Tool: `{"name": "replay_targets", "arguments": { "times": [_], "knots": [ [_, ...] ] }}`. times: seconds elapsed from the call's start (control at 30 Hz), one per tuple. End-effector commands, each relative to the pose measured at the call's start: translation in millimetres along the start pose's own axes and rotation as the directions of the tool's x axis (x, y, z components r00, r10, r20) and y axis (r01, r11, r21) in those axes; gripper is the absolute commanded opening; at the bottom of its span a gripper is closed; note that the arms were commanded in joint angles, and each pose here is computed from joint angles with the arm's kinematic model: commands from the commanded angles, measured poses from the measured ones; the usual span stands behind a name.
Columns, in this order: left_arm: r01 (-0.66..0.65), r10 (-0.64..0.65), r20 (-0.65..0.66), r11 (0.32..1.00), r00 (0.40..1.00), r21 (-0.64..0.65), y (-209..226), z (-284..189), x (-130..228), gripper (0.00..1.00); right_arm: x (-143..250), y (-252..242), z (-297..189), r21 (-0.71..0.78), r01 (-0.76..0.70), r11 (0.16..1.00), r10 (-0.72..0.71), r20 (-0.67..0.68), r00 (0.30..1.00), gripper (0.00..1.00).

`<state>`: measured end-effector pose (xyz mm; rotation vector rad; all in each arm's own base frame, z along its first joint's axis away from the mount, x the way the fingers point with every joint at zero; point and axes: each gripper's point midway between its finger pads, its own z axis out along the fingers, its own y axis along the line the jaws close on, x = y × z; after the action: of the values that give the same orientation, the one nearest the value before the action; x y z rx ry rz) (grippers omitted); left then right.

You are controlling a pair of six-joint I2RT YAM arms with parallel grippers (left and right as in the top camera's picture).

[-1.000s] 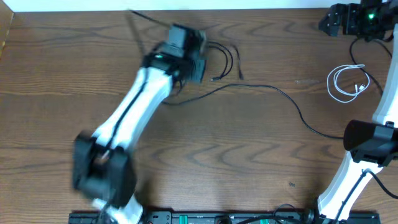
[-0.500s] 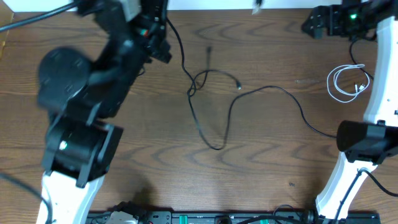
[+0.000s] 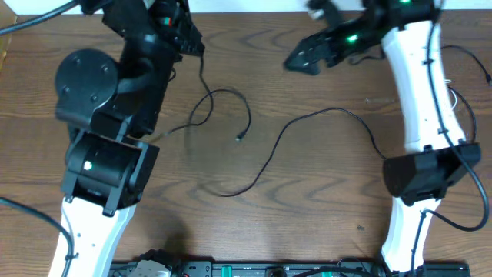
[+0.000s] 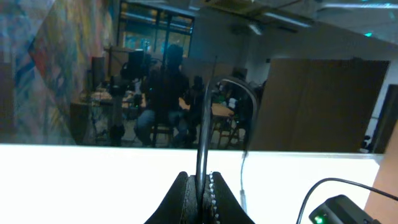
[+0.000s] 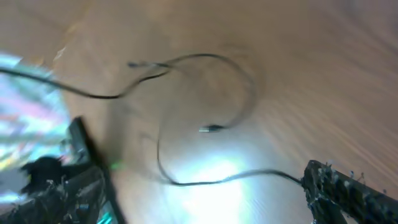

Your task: Untangle cables

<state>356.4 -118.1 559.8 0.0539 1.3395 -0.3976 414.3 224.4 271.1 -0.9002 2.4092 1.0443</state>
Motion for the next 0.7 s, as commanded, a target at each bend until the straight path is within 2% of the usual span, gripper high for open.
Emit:
{"name": "replay_targets", "arguments": {
  "times": [0.0, 0.13, 0.33, 0.43, 0.57, 0.67],
  "knots": [
    [0.007, 0.0, 0.059, 0.993, 0.998, -0.118, 20.7, -3.6, -14.2, 0.08, -4.6, 58.5, 20.1, -0.133, 0.123, 0.983, -0.124, -0.001, 0.992, 0.99],
    [-0.01, 0.043, 0.13, 0.969, 0.991, -0.246, 41.4, -9.3, -32.0, 0.08, -4.2, 82.8, 50.6, -0.166, 0.164, 0.972, -0.17, -0.024, 0.985, 0.99],
    [0.024, 0.113, 0.311, 0.915, 0.944, -0.404, 81.6, -28.5, -81.4, 0.07, -0.3, 62.0, 98.9, -0.107, 0.031, 0.994, -0.037, -0.053, 0.998, 0.99],
    [-0.034, 0.24, 0.377, 0.877, 0.895, -0.479, 97.1, -43.5, -112.1, 0.07, 8.0, 56.2, 119.2, -0.113, -0.002, 0.994, -0.005, -0.066, 0.998, 0.98],
    [-0.068, 0.309, 0.387, 0.848, 0.869, -0.526, 106.6, -51.6, -124.3, 0.08, 14.1, 63.1, 140.7, -0.132, 0.035, 0.991, -0.044, -0.07, 0.997, 0.98],
    [-0.104, 0.359, 0.384, 0.831, 0.851, -0.546, 104.9, -54.7, -130.5, 0.08, 15.6, 65.0, 155.9, -0.083, 0.072, 0.994, -0.078, -0.074, 0.994, 0.98]
  ]
}}
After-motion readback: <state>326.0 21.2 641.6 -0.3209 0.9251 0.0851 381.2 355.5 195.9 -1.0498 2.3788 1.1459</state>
